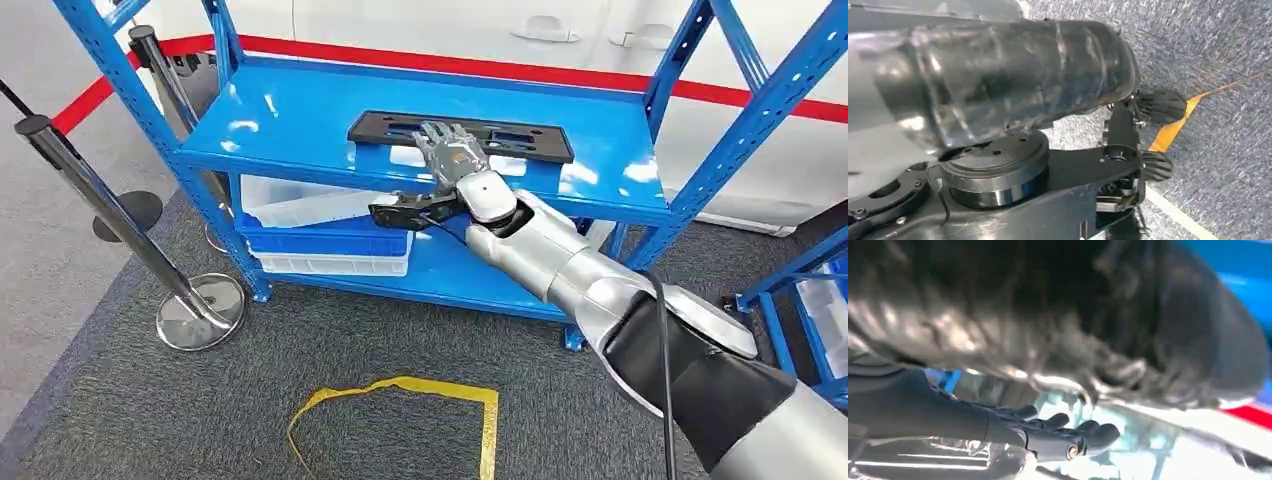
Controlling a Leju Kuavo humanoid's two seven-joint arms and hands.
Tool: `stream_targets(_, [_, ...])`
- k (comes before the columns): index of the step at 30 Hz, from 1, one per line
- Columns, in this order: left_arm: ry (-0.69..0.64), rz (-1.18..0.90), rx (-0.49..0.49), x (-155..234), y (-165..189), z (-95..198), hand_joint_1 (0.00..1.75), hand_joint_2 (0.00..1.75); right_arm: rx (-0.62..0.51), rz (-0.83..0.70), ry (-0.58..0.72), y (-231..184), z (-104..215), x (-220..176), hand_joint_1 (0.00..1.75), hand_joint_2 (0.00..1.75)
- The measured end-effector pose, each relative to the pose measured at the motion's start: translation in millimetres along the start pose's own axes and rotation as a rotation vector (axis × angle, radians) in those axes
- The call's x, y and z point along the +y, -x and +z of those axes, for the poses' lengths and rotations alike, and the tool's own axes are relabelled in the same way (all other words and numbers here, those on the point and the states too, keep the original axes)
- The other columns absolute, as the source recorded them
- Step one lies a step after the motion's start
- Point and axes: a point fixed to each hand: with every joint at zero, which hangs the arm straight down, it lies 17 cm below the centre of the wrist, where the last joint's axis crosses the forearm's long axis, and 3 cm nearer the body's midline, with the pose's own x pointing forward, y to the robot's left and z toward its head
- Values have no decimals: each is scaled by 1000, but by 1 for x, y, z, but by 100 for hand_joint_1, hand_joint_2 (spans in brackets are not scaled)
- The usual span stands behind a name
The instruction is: Take the parts from the cabinet and place them on the table.
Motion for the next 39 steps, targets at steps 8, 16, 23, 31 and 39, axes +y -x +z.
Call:
stream_targets(8, [6,-8,-2,-3,0,0,0,0,-17,-93,-24,-1,1,2,0,175])
stream_targets(16, [14,-12,-6,-6,1,1,0,0,-28,-112,-26,-3,1,5,0,175])
stream_targets(23, [11,-14,-8,-5,-1,1,0,0,-26,-122,-6,-1,1,-3,0,175])
stream_targets(31, [9,-14,4,-5,2,1,0,0,-27,-112,-27,-5,1,15,0,175])
stream_targets(39, [10,-15,4,-5,2,1,0,0,-27,-113,-33,-7,2,19,0,175])
